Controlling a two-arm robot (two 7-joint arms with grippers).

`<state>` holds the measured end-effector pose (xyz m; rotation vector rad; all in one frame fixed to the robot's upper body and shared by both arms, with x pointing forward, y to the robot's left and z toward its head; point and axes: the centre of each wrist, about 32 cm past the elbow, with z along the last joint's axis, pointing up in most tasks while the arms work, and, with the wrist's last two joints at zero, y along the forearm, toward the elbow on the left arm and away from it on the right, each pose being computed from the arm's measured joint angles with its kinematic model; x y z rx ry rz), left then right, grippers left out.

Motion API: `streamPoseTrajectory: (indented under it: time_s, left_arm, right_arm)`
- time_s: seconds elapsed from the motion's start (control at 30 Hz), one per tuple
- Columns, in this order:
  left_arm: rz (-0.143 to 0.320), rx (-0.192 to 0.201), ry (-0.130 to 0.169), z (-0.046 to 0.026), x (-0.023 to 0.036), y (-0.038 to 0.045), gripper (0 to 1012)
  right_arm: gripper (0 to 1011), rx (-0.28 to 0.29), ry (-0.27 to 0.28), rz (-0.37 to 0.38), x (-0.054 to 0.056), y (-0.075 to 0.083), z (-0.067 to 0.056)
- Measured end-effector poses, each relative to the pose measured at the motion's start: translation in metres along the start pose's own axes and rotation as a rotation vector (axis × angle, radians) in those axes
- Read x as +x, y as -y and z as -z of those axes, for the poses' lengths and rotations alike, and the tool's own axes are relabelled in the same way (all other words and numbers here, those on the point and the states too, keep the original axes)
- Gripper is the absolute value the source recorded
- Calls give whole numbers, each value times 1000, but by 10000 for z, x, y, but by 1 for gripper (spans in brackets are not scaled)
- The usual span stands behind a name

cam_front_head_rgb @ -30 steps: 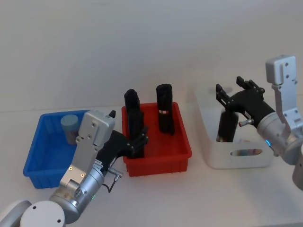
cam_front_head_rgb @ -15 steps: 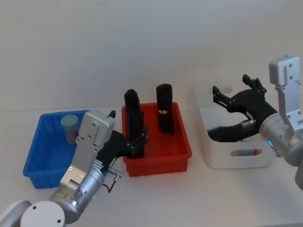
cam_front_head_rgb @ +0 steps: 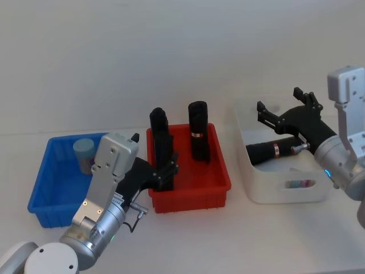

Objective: Pick the cotton swabs from the blue box and place them into the white box.

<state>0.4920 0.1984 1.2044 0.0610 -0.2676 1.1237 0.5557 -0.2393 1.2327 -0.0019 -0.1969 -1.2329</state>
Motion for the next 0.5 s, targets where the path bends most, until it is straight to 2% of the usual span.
streamPoseTrajectory:
  time_s: [0.5]
  left_arm:
    - [0, 0, 0, 0, 0, 0, 1003]
  right_arm:
    - [1001, 5, 0, -1, 3, 8, -6]
